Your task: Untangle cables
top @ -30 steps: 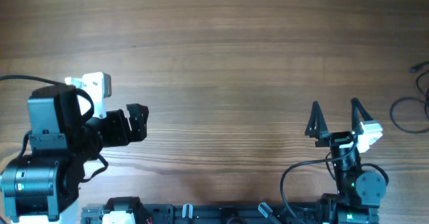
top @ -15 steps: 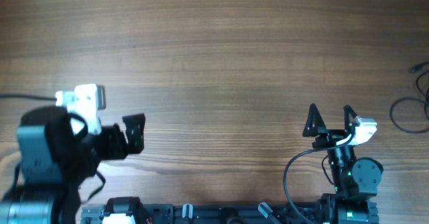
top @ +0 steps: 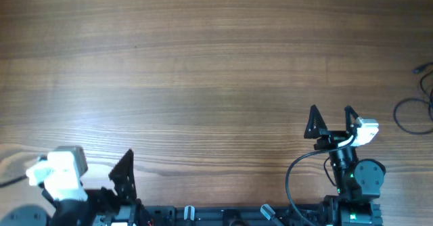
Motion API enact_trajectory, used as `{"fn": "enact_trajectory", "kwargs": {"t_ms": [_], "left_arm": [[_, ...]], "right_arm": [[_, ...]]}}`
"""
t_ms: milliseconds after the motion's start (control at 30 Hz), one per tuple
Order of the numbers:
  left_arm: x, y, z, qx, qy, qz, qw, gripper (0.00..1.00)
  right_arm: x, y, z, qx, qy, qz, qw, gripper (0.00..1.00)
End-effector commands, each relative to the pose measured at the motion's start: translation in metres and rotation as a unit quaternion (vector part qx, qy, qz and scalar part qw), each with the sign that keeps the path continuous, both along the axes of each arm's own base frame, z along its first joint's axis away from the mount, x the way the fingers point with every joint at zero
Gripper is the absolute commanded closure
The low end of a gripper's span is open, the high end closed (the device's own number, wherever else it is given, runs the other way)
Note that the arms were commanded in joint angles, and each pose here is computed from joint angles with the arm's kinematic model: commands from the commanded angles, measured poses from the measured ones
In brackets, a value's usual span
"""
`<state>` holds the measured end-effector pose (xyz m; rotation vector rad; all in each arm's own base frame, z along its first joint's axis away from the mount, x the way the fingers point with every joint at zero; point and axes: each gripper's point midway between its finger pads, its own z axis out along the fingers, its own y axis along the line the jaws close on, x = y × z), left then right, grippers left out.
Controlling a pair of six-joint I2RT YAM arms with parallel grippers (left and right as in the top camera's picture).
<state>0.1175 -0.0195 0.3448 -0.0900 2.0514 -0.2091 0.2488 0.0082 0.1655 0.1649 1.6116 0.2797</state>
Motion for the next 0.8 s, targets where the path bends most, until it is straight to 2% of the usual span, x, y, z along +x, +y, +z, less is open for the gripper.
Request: {"fn": "enact_trajectory", "kwargs": {"t_ms": [0,233,400,533,667,767], "left_arm": [[-0.012,0.003,0.002,0.012,-0.021,0.003,1.000,0.00],[-0.018,0.002,0.004,0.011,-0.032,0.004,0.999,0.00],[-0.023,0.002,0.008,-0.020,-0.044,0.018,0.999,0.00],[-0.044,0.002,0.010,-0.056,-0.075,0.032,0.995,0.00],[-0.077,-0.001,0.002,-0.109,-0.103,0.042,0.988,0.00],[-0.086,-0.009,-0.002,-0.133,-0.101,0.029,0.986,0.00]], "right_arm": [[-0.003,0.002,0.013,0.005,-0.028,0.005,1.000,0.00],[-0.003,0.002,0.012,0.005,-0.027,0.005,1.000,0.00],[-0.003,0.002,0.012,0.005,-0.027,0.005,1.000,0.00],[-0.003,0.002,0.012,0.005,-0.027,0.005,1.000,0.00],[-0.003,0.002,0.012,0.005,-0.027,0.005,1.000,0.00],[-0.003,0.002,0.012,0.005,-0.027,0.005,1.000,0.00]]}}
